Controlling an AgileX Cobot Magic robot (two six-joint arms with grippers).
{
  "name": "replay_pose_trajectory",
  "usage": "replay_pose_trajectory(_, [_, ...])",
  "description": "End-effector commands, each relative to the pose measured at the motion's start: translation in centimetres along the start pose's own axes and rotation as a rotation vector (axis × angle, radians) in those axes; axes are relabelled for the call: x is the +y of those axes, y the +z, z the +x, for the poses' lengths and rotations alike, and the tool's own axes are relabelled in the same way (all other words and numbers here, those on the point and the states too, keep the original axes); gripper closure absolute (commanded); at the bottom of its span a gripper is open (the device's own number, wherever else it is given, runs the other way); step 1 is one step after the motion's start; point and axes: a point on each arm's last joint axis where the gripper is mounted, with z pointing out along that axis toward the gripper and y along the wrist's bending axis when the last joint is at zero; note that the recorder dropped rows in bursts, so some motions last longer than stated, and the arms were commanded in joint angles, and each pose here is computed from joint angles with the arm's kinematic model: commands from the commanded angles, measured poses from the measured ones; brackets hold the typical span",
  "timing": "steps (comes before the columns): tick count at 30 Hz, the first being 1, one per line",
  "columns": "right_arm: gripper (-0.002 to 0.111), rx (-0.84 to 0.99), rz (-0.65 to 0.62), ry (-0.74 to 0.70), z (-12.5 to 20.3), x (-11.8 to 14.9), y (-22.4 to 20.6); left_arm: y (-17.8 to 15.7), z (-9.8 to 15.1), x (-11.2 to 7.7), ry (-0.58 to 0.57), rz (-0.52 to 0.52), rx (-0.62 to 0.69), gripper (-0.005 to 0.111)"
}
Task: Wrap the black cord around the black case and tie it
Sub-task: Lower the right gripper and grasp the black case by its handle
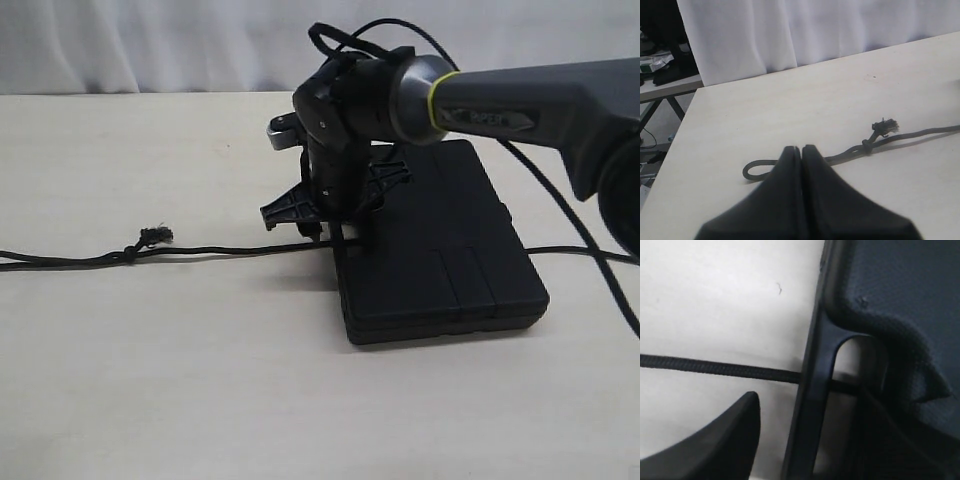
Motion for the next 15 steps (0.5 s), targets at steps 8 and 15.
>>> replay_pose_trajectory(8, [0.053,0.027,-0.031,-0.007,0.15,0.13,1.57,0.01,-0.01,-0.02,-0.005,0.0,-0.008,0.107])
replay_pose_trajectory(15, [0.061,0.027,-0.031,-0.007,0.15,0.13,1.56,0.01,-0.01,-0.02,-0.005,0.0,-0.008,0.107])
